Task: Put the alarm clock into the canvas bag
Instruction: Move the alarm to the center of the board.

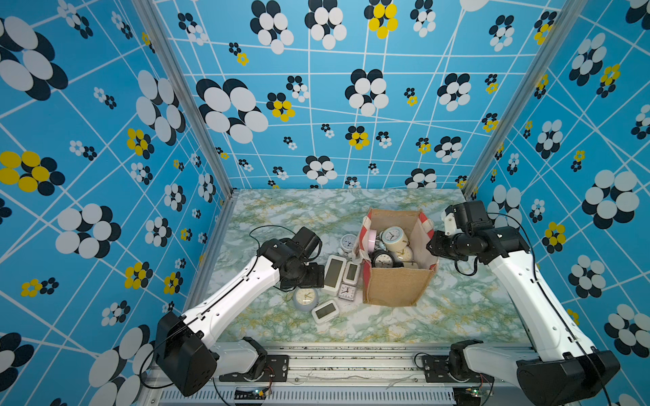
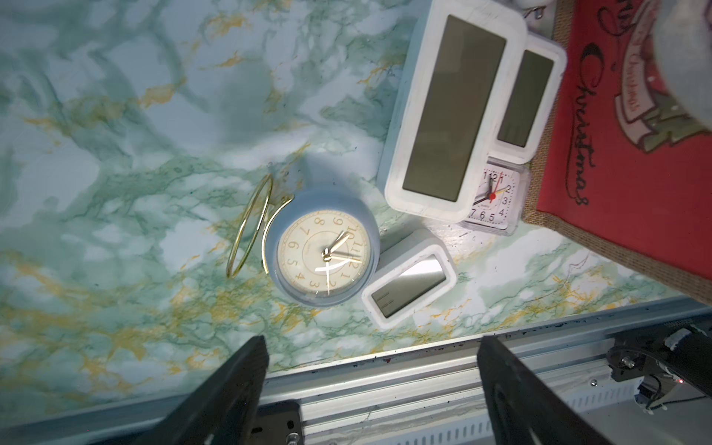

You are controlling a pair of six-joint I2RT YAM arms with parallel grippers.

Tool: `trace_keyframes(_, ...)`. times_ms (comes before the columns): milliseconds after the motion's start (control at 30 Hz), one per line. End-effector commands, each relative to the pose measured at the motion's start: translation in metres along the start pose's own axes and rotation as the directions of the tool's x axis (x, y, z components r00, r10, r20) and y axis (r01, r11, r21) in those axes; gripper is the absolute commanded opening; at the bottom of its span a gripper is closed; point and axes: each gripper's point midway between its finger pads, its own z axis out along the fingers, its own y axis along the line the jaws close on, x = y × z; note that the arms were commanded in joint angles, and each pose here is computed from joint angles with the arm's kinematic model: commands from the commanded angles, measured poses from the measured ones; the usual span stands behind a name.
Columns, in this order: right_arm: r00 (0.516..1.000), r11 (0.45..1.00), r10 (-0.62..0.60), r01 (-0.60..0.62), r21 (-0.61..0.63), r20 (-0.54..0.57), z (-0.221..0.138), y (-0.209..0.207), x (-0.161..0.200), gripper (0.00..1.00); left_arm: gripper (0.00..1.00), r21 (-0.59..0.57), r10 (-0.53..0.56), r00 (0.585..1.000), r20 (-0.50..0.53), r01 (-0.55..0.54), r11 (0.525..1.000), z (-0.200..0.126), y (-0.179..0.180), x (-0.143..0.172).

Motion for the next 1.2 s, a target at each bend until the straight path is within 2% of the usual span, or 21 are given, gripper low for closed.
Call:
trace_keyframes(0, 1.0, 1.0, -0.015, 0.015, -0.018, -0.003, 0.004, 0.004, 0.0, 0.35, 0.91, -0.087, -0.166, 0.986, -0.003, 0.166, 0.982, 0.001, 0.02, 0.019)
trace_keyframes(300, 0.999, 0.999, -0.031, 0.03, -0.034, -0.021, 0.012, 0.007, 0.001, 0.35, 0.99, -0.085, -0.372, 0.928, 0.004, 0.371, 0.925, 0.042, 0.02, 0.045)
trace_keyframes(500, 0.999, 0.998, -0.044, 0.043, -0.038, -0.032, 0.015, 0.008, 0.0, 0.35, 0.99, 0.016, -0.459, 0.889, 0.003, 0.458, 0.889, 0.069, 0.006, 0.042)
trace_keyframes(833, 0.998, 0.998, -0.059, 0.058, -0.027, -0.038, 0.016, 0.007, -0.001, 0.36, 0.99, -0.012, -0.486, 0.874, 0.018, 0.487, 0.874, 0.094, 0.016, 0.027)
trace_keyframes(1167, 0.997, 0.998, -0.061, 0.06, -0.012, -0.037, 0.015, 0.004, -0.001, 0.37, 0.99, -0.101, -0.436, 0.899, 0.042, 0.438, 0.893, 0.099, 0.033, -0.001)
